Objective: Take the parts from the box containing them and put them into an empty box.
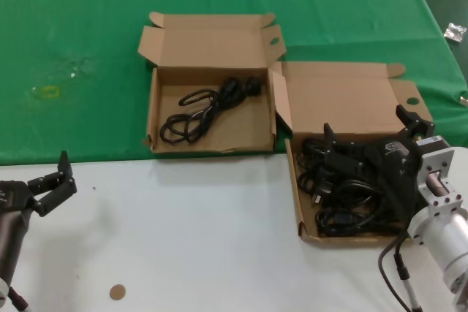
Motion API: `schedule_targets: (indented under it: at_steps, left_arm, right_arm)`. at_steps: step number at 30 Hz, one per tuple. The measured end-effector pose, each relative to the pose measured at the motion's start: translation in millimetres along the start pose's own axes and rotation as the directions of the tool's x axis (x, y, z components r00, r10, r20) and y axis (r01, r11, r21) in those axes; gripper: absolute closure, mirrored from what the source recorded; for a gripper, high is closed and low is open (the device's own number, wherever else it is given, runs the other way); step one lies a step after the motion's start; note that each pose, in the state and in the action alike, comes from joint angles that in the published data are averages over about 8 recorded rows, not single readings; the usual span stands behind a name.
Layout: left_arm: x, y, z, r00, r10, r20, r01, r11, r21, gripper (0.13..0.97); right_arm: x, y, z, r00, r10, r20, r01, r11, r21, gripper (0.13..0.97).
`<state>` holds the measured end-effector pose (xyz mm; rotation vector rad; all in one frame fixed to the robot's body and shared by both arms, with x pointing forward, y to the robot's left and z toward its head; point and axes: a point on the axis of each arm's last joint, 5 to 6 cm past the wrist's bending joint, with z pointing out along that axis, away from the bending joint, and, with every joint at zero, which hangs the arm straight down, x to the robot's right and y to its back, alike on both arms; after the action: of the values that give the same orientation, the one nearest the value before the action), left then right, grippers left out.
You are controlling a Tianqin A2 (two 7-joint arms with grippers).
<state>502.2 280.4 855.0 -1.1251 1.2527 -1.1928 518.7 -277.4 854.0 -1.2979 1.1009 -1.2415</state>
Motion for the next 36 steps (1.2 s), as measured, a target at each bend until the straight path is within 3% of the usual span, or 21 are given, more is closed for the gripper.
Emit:
schedule_targets:
  at_steps: [36]
  left_arm:
    - [0.0, 0.0, 0.0, 1.0, 0.0, 0.0, 0.0, 1.0, 0.0, 0.132]
  right_arm:
    - [0.0, 0.0, 0.0, 1.0, 0.0, 0.0, 0.0, 1.0, 0.0, 0.13]
